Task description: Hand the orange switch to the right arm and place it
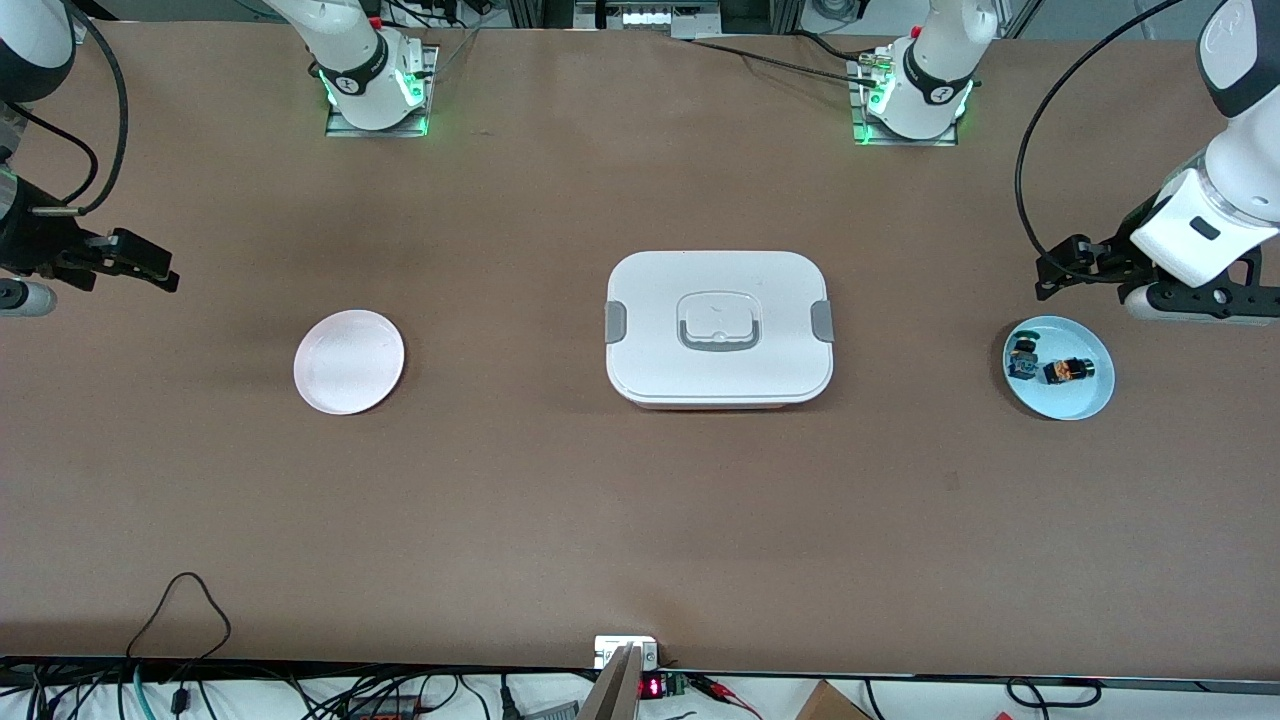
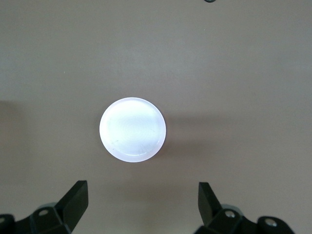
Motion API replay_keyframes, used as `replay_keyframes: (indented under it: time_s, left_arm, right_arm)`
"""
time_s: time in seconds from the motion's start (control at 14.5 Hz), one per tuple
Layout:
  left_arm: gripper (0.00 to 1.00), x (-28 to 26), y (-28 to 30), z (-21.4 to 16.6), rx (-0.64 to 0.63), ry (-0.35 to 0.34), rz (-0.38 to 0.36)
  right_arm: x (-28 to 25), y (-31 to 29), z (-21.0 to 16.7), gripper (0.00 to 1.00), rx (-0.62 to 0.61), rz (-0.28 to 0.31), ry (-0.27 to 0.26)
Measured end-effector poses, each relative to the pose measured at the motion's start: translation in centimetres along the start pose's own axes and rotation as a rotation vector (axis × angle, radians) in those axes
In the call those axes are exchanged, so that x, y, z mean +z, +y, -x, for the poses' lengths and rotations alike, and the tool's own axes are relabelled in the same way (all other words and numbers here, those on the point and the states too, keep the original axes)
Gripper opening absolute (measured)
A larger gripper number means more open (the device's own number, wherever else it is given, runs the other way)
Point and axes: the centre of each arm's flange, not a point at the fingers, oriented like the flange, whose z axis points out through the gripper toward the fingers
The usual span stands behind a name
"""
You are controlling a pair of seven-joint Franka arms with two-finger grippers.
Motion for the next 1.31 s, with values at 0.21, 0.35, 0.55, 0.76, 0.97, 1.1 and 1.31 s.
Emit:
replay_keyframes:
  time_s: [0.21, 0.35, 0.55, 0.76, 0.97, 1.1, 1.31]
  left_arm:
    - [1.0, 0.0, 0.0, 0.0, 0.0, 0.0, 0.0]
    - [1.0, 0.0, 0.0, 0.1, 0.0, -0.005, 0.0]
    - [1.0, 0.1, 0.1, 0.2, 0.002, -0.015, 0.0]
    - [1.0, 0.3, 0.1, 0.3, 0.002, -0.027, 0.0]
    - [1.0, 0.6, 0.1, 0.7, 0.002, -0.065, 0.0]
    - [1.0, 0.7, 0.1, 0.8, 0.001, -0.073, 0.0]
    - [1.0, 1.3, -0.5, 1.3, -0.008, -0.134, 0.0]
  right_arm:
    - [0.0, 0.0, 0.0, 1.0, 0.0, 0.0, -0.001]
    - [0.0, 0.0, 0.0, 1.0, 0.0, 0.0, -0.001]
    - [0.0, 0.1, 0.0, 1.0, 0.001, 0.0, -0.002]
    - [0.0, 0.1, 0.0, 1.0, 0.001, 0.0, -0.002]
    - [0.0, 0.1, 0.0, 1.0, 0.001, 0.0, -0.002]
    - [0.0, 0.1, 0.0, 1.0, 0.001, 0.0, -0.002]
    - [0.0, 0.1, 0.0, 1.0, 0.001, 0.0, -0.002]
